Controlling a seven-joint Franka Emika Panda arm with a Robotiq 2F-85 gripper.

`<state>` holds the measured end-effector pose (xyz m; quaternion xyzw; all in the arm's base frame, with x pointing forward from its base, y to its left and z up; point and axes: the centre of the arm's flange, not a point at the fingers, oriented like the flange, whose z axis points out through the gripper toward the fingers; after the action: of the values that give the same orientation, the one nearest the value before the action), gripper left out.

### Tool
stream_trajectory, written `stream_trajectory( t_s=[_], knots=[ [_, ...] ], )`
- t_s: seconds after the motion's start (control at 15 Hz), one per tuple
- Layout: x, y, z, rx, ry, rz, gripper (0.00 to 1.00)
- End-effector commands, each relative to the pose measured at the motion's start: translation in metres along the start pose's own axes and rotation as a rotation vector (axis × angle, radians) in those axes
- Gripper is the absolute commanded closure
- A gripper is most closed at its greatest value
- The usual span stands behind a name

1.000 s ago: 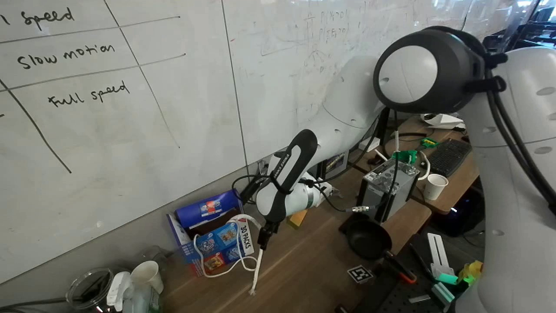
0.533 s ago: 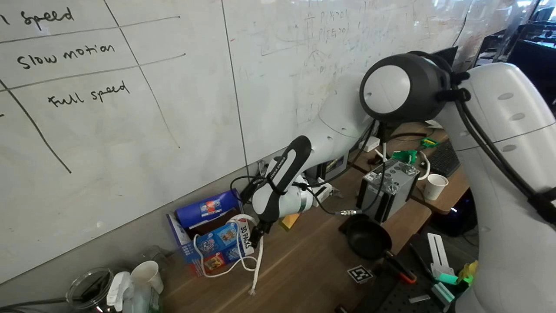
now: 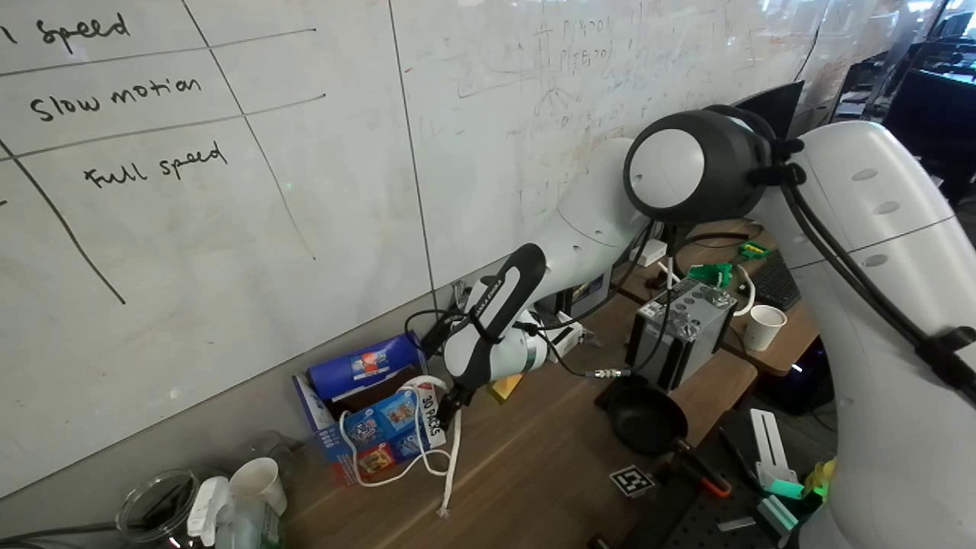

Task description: Put the white strings inside the box.

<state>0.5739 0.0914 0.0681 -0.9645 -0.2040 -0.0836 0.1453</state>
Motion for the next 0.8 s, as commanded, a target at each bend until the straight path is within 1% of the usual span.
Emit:
stream_trajectory(
  t_s=[0.0,0.2,0.27,0.33,0.4,0.47,0.73],
  knots=[
    [0.0057,-0.0007,0.0008,-0.006,0.018,-0.001,0.00],
    [0.0058,-0.0009,0.0013,-0.007,0.017,-0.005,0.00],
    [0.0058,-0.0012,0.0011,-0.007,0.018,-0.006,0.25],
    [0.0057,-0.0014,0.0012,-0.009,0.018,-0.009,0.27],
    [0.0055,-0.0016,0.0015,-0.010,0.018,-0.011,0.34],
    [0.0054,-0.0018,0.0015,-0.011,0.017,-0.013,0.44],
    [0.0050,-0.0033,0.0010,-0.012,0.014,-0.018,0.74]
  ],
)
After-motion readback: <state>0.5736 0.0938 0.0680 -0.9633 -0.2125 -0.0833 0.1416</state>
